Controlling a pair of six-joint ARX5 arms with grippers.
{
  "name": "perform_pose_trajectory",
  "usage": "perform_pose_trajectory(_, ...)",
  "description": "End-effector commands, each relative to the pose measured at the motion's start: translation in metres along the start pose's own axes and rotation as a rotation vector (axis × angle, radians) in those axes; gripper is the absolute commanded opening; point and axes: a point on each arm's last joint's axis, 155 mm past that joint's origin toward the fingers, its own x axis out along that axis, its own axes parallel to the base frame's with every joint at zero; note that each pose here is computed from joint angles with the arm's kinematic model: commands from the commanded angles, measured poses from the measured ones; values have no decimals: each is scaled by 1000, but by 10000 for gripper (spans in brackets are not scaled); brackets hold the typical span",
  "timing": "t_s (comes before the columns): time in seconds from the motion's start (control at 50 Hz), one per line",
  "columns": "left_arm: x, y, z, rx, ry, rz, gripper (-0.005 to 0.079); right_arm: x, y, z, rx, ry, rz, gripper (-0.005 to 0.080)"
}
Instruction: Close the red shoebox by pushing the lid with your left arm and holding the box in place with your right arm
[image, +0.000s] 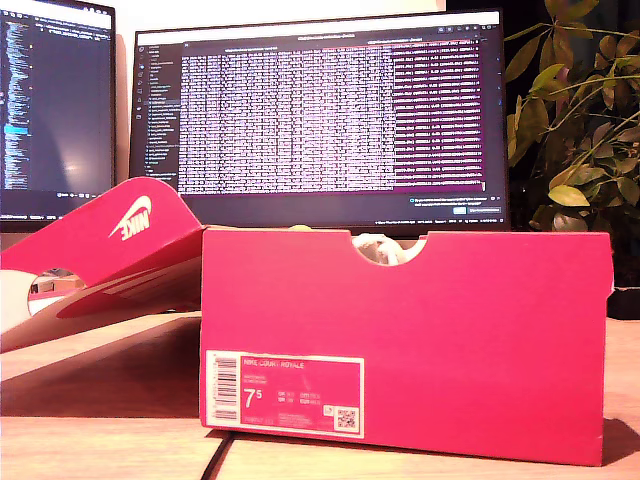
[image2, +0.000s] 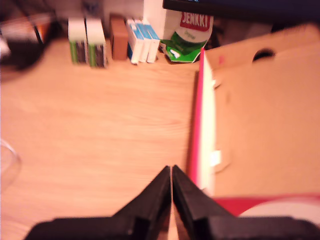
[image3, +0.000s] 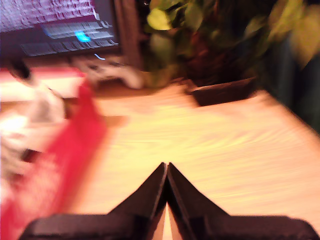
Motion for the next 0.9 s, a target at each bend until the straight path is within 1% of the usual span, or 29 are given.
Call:
perform_pose_trajectory(0.0, 2, -4, 0, -56, -14, -32, -18, 0, 6, 6, 78, -26, 34, -12)
perform_pose_trajectory(0.04, 2, -11, 4, -67, -28, -68, -18, 0, 11, 10, 79, -39, 63, -12)
perform_pose_trajectory(0.06, 2, -15, 6, -74, -35, -85, -18, -1, 14, 12, 128, -43, 79, -12)
perform_pose_trajectory(0.1, 1, -22, 11, -70, -50, -123, -18, -2, 22, 16, 137, -51, 118, -12)
perform_pose_trajectory(0.12, 0, -26, 14, -93, -57, -141, -18, -3, 25, 18, 179, -51, 136, -12)
perform_pose_trajectory(0.16, -2, -32, 18, -110, -65, -170, -19, -5, 30, 22, 203, -53, 162, -12)
perform_pose_trajectory(0.26, -6, -41, 25, -150, -69, -210, -19, -10, 40, 35, 239, -65, 215, -12)
perform_pose_trajectory(0.28, -6, -42, 25, -166, -65, -216, -19, -11, 41, 37, 241, -69, 218, -12)
perform_pose_trajectory(0.4, -7, -49, 25, -190, -37, -245, -19, -17, 43, 49, 240, -71, 221, -12)
perform_pose_trajectory(0.46, -8, -53, 23, -191, -17, -263, -19, -19, 45, 52, 240, -53, 221, -12)
perform_pose_trajectory(0.52, -7, -55, 20, -219, 13, -272, -19, -20, 47, 52, 239, -26, 229, -12)
perform_pose_trajectory(0.7, -3, -63, 12, -229, 93, -297, -19, -16, 56, 51, 221, 61, 248, -12)
perform_pose_trajectory(0.88, 4, -67, 17, -233, 141, -294, -19, -3, 65, 40, 170, 185, 271, -12)
